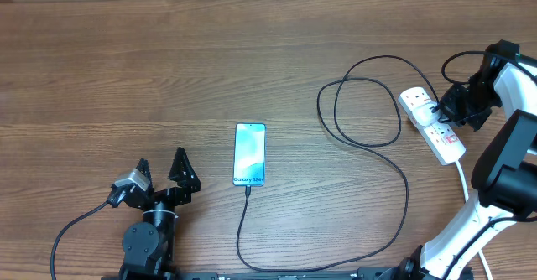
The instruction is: Plug charger to phone and switch on socket
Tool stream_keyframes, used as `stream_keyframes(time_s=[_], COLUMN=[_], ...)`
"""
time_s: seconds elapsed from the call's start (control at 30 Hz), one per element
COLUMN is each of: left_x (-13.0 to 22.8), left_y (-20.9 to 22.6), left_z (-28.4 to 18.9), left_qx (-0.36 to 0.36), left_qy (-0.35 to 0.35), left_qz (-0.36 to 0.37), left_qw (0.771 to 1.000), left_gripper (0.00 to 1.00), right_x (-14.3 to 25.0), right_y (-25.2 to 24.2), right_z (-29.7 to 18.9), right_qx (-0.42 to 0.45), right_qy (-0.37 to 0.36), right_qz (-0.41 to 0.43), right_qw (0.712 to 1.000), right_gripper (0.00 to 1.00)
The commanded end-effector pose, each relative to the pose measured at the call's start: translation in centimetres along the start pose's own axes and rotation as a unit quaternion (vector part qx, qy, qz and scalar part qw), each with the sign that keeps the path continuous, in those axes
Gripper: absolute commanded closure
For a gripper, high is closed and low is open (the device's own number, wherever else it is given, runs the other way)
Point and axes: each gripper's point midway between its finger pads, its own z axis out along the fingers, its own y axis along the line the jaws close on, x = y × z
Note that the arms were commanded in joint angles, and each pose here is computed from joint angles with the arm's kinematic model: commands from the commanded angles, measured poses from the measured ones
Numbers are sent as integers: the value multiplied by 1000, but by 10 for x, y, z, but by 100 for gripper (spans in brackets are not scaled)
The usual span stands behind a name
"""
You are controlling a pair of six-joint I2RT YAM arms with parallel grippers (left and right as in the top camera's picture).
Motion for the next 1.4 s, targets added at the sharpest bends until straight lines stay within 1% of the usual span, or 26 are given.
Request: stream_keyframes(time_s=[0.0,0.1,0.2,0.33,0.4,0.47,0.53,0.6,0.7,0.73,0.77,0.8,0.83,0.87,0.9,0.93,0.97,1.0,1.07,1.13,1.17,1.2,1.23,1.3,1.33,1.37], left_x=[0,0,0,0,0,0,0,0,0,0,0,0,0,0,0,0,0,0,0,0,0,0,0,0,0,0], left_y=[0,0,0,0,0,0,0,0,0,0,0,0,0,0,0,0,0,0,0,0,0,0,0,0,0,0], left_z=[0,0,0,0,0,0,0,0,0,0,0,0,0,0,0,0,0,0,0,0,0,0,0,0,0,0], left_qx=[1,1,1,1,1,1,1,1,1,1,1,1,1,1,1,1,1,1,1,1,1,1,1,1,1,1], left_qy=[-2,-2,-2,-2,-2,-2,-2,-2,-2,-2,-2,-2,-2,-2,-2,-2,-2,-2,-2,-2,-2,-2,-2,-2,-2,-2], left_qz=[-3,-4,-4,-3,-4,-4,-4,-3,-3,-4,-3,-3,-4,-4,-4,-4,-3,-4,-4,-3,-4,-4,-4,-4,-4,-4], left_qw=[1000,1000,1000,1000,1000,1000,1000,1000,1000,1000,1000,1000,1000,1000,1000,1000,1000,1000,1000,1000,1000,1000,1000,1000,1000,1000], left_gripper=[0,0,1,0,0,1,1,1,0,0,0,0,0,1,0,0,1,0,1,0,0,1,0,0,0,0], right_x=[2,-1,-5,2,11,23,37,56,95,115,129,150,167,183,197,209,220,230,246,259,264,269,273,280,282,283], right_y=[-3,-2,7,21,28,34,46,61,82,87,91,94,96,97,97,96,94,93,95,96,96,96,95,91,88,84], right_z=[-3,-43,-100,-195,-244,-293,-352,-411,-496,-526,-546,-571,-589,-604,-615,-623,-628,-628,-621,-610,-606,-602,-600,-594,-590,-585], right_qx=[15,20,4,-35,-61,-91,-141,-210,-318,-353,-374,-398,-411,-421,-427,-430,-433,-438,-447,-457,-462,-467,-471,-477,-478,-476], right_qy=[16,-4,-53,-162,-224,-295,-381,-460,-548,-575,-593,-615,-632,-647,-658,-668,-672,-671,-653,-634,-627,-623,-621,-619,-619,-620], right_qz=[0,0,-5,-21,-32,-44,-64,-91,-128,-147,-165,-189,-213,-233,-247,-254,-259,-263,-272,-272,-269,-264,-259,-243,-234,-224], right_qw=[1000,1000,999,986,972,950,911,858,764,724,694,654,621,592,569,551,542,538,547,562,567,569,571,575,578,582], right_gripper=[96,96,96,96,96,96,96,96,85,84,81,78,71,67,61,61,61,60,59,57,54,47,34,14,7,4])
